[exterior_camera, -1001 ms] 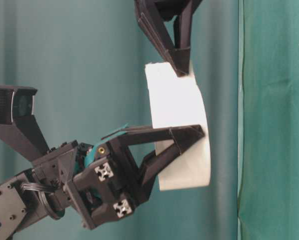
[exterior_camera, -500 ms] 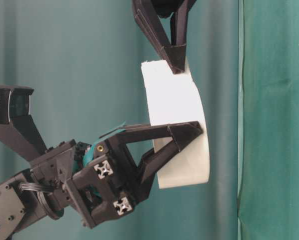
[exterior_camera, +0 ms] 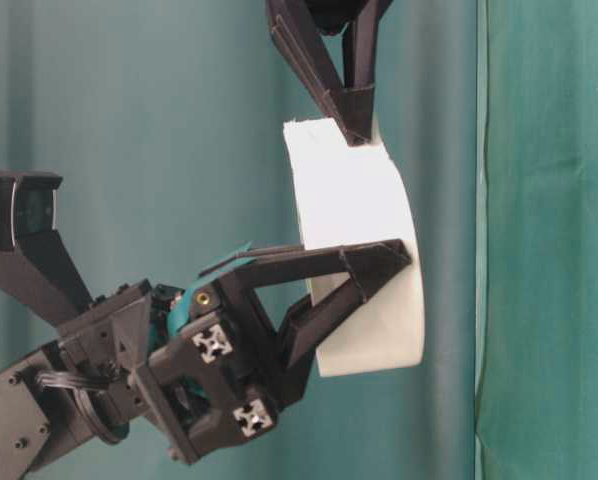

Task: Peel off the duct tape with your right arm.

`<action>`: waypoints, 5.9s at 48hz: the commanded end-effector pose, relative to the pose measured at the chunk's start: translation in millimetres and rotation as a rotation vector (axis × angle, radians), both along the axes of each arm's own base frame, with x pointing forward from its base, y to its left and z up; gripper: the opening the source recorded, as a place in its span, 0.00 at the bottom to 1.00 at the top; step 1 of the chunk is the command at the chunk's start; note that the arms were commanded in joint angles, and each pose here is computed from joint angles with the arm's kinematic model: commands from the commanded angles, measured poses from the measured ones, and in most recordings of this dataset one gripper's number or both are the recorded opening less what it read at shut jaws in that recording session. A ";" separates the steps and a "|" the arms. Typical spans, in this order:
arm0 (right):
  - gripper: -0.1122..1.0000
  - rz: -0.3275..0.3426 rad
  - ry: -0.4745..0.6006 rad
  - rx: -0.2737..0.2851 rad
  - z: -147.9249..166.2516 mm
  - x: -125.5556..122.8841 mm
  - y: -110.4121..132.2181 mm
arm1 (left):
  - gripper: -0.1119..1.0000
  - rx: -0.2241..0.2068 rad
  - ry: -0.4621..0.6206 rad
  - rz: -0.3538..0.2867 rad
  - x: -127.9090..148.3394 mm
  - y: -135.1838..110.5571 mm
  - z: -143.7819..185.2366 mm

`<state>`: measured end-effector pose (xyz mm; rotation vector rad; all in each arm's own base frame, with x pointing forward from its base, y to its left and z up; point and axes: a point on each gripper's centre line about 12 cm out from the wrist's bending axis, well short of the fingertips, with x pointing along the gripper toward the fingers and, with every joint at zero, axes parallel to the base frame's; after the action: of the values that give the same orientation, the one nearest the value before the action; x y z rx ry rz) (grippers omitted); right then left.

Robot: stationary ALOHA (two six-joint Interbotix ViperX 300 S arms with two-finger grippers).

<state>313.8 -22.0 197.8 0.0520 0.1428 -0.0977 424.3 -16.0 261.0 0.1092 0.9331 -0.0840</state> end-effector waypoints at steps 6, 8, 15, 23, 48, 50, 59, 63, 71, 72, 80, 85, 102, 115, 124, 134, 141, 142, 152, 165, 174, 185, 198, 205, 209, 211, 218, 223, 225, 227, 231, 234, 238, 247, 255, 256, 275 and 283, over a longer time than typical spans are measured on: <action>0.02 -0.032 -0.025 0.002 5.9 -1.8 -9.1 | 0.30 -0.005 -0.032 -0.046 -5.5 -18.8 12.2; 0.02 -0.037 -0.025 0.002 5.6 -2.3 -10.5 | 0.30 -0.003 -0.029 -0.051 -5.7 -20.7 11.0; 0.02 -0.047 -0.016 0.006 2.9 -4.3 -12.6 | 0.30 -0.004 -0.023 -0.066 -7.7 -27.0 8.8; 0.02 -0.053 -0.013 0.006 1.9 -5.2 -14.4 | 0.30 -0.004 -0.018 -0.086 -9.4 -35.3 7.1; 0.02 -0.070 -0.005 0.006 -0.9 -8.0 -19.4 | 0.30 -0.008 -0.032 -0.162 -12.4 -67.4 12.2; 0.02 -0.070 -0.005 0.006 -0.9 -8.0 -19.4 | 0.30 -0.008 -0.035 -0.173 -12.4 -72.0 13.2; 0.02 -0.074 -0.005 0.006 -0.6 -7.8 -20.8 | 0.30 -0.013 -0.066 -0.220 -13.2 -91.9 20.1; 0.02 -0.076 -0.008 0.006 0.1 -7.5 -21.3 | 0.30 -0.017 -0.092 -0.242 -13.1 -101.3 23.5; 0.02 -0.077 -0.010 0.006 0.9 -6.9 -21.9 | 0.30 -0.029 -0.162 -0.291 -10.6 -123.6 32.5; 0.02 -0.077 -0.011 0.006 1.1 -6.9 -21.9 | 0.30 -0.030 -0.168 -0.298 -10.4 -126.5 33.8; 0.02 -0.079 -0.013 0.006 1.6 -5.7 -22.5 | 0.30 -0.005 -0.186 -0.360 -5.7 -141.1 36.9; 0.02 -0.079 -0.005 0.008 -0.5 -5.7 -22.5 | 0.30 0.019 -0.203 -0.405 -4.3 -148.3 41.9; 0.02 -0.081 0.004 0.009 -3.5 -7.5 -22.8 | 0.30 0.025 -0.223 -0.435 -5.5 -156.9 48.9; 0.02 -0.090 0.005 0.009 -3.9 -7.8 -25.6 | 0.30 0.095 -0.270 -0.558 -4.4 -177.2 55.3; 0.02 -0.091 0.004 0.009 -3.8 -7.9 -26.1 | 0.30 0.170 -0.287 -0.658 -1.5 -187.4 52.2; 0.02 -0.091 0.008 0.009 -4.6 -7.8 -26.1 | 0.30 0.250 -0.304 -0.758 -3.1 -193.8 51.3; 0.02 -0.091 0.008 0.009 -4.6 -7.3 -26.1 | 0.30 0.310 -0.310 -0.829 -4.9 -196.2 47.6; 0.02 -0.091 0.010 0.009 -5.0 -7.2 -26.1 | 0.30 0.316 -0.312 -0.837 -5.2 -196.8 47.6; 0.02 -0.091 0.019 0.010 -7.9 -7.1 -26.1 | 0.30 0.337 -0.316 -0.863 -5.6 -198.2 46.5; 0.02 -0.091 0.019 0.010 -8.2 -6.5 -26.2 | 0.30 0.333 -0.290 -0.848 -6.6 -190.5 38.7; 0.02 -0.091 0.028 0.011 -9.9 -7.4 -26.1 | 0.30 0.335 -0.287 -0.837 -6.4 -185.0 37.2; 0.02 -0.089 0.025 0.009 -8.9 -7.1 -25.9 | 0.30 0.336 -0.288 -0.828 -5.1 -180.9 38.2; 0.02 -0.087 -0.018 -0.001 4.1 -12.6 -25.0 | 0.30 0.302 -0.303 -0.729 -1.8 -156.9 43.3; 0.02 -0.087 -0.028 0.002 6.2 -17.8 -24.2 | 0.30 0.289 -0.313 -0.669 -2.8 -137.9 46.2; 0.02 -0.087 -0.022 0.002 4.4 -20.2 -23.9 | 0.30 0.292 -0.336 -0.640 -4.1 -126.5 49.9; 0.02 -0.084 -0.020 0.003 3.8 -21.4 -23.1 | 0.30 0.294 -0.350 -0.622 -4.5 -119.2 50.8; 0.02 -0.076 -0.012 -0.004 1.2 -23.9 -21.6 | 0.30 0.303 -0.413 -0.564 -8.0 -98.5 56.4; 0.02 -0.067 -0.011 -0.010 1.1 -24.6 -20.3 | 0.30 0.312 -0.478 -0.519 -12.0 -83.2 62.9; 0.02 -0.063 -0.011 -0.013 1.1 -25.0 -19.9 | 0.30 0.314 -0.514 -0.499 -15.1 -77.7 65.6; 0.02 -0.062 -0.011 -0.016 1.1 -25.0 -19.8 | 0.30 0.319 -0.548 -0.484 -17.4 -73.2 67.8; 0.02 -0.060 -0.011 -0.016 1.1 -25.0 -19.6 | 0.30 0.327 -0.618 -0.452 -22.6 -65.5 70.7; 0.02 -0.061 -0.009 -0.015 0.9 -25.0 -19.7 | 0.30 0.332 -0.673 -0.432 -26.7 -61.4 73.0; 0.02 -0.061 -0.011 -0.015 1.1 -25.0 -19.7 | 0.30 0.338 -0.753 -0.403 -32.9 -56.2 75.6; 0.02 -0.061 -0.018 -0.008 2.8 -23.9 -19.7 | 0.30 0.333 -0.888 -0.338 -43.2 -46.0 83.5; 0.02 -0.066 -0.031 0.036 5.0 -22.4 -19.8 | 0.30 0.300 -0.952 -0.269 -47.8 -33.7 83.3; 0.02 -0.066 -0.030 0.038 4.8 -22.4 -19.7 | 0.30 0.299 -0.959 -0.263 -48.2 -32.5 83.7; 0.14 -0.026 -0.048 0.043 11.1 -12.9 -15.9 | 0.30 0.306 -0.980 -0.238 -51.2 -24.9 75.3; 0.49 -0.029 -0.033 0.057 6.6 2.4 -18.0 | 0.30 0.310 -0.980 -0.241 -51.3 -25.0 74.8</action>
<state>306.0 -39.3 195.7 0.1143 0.1439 -0.1257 377.1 -41.9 316.7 0.4969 0.0027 -0.1096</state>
